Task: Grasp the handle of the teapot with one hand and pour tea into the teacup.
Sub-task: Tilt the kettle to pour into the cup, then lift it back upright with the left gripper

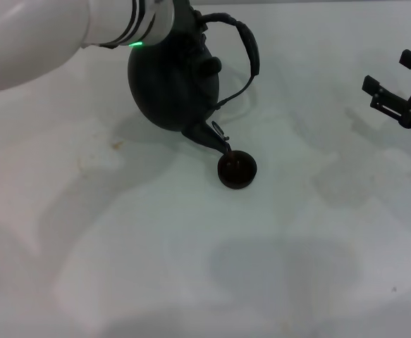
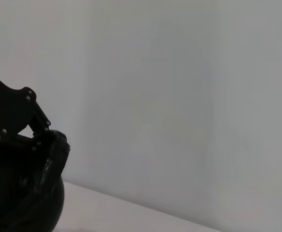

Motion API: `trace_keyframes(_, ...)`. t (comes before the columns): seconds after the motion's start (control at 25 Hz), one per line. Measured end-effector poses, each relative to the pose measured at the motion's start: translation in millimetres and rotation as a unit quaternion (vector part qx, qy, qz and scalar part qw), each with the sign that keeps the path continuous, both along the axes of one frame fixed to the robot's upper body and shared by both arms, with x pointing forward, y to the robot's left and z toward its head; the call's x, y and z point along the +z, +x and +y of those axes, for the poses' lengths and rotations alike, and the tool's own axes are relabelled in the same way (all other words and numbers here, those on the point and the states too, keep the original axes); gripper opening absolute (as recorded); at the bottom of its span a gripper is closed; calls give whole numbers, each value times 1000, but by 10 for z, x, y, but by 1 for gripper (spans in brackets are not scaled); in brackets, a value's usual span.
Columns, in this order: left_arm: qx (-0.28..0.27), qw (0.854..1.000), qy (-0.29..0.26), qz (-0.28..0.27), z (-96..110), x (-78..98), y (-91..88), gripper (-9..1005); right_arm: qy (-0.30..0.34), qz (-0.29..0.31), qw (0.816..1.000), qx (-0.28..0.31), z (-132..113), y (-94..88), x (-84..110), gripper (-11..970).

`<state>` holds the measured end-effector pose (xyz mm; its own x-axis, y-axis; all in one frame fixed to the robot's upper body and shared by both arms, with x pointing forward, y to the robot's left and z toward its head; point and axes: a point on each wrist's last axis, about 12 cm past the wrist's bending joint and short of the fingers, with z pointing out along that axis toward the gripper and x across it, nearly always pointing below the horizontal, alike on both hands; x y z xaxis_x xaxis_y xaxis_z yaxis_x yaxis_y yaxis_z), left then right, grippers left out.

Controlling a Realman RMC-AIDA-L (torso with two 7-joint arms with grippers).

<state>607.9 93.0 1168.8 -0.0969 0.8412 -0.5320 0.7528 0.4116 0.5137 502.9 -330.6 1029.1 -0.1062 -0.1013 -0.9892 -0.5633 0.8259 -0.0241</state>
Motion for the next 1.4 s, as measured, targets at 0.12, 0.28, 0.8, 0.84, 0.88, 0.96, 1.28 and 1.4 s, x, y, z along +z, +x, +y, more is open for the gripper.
trace_keyframes(0.12, -3, 1000, 2, 0, -17, 0, -2, 118, 1, 2, 1000, -1, 0, -8, -10, 860)
trace_keyframes(0.28, -11, 1000, 11, 2, -48, -11, -14, 118, 2, 3, 1000, 0, 5, -5, -12, 860)
trace_keyframes(0.8, -17, 1000, 18, 2, -82, -11, -10, 117, 1, 3, 1000, 0, 5, -1, -11, 860)
trace_keyframes(0.84, -18, 1000, 19, 2, -84, -12, -11, 117, 0, 2, 1000, 0, 3, 2, -9, 860)
trace_keyframes(0.88, -18, 1000, 20, 2, -86, -17, -9, 117, 0, 2, 1000, 0, 2, 3, -8, 860)
trace_keyframes(0.96, -18, 1000, 21, 3, -85, -23, -6, 117, -1, 2, 1000, 0, 2, 5, -8, 860)
trace_keyframes(1.28, -18, 999, 27, 5, -93, -34, 13, 117, -3, 3, 1000, -2, -3, 7, -12, 860)
trace_keyframes(1.4, -18, 999, 27, 4, -96, -31, 14, 116, -3, 4, 1000, -3, -5, 7, -14, 860)
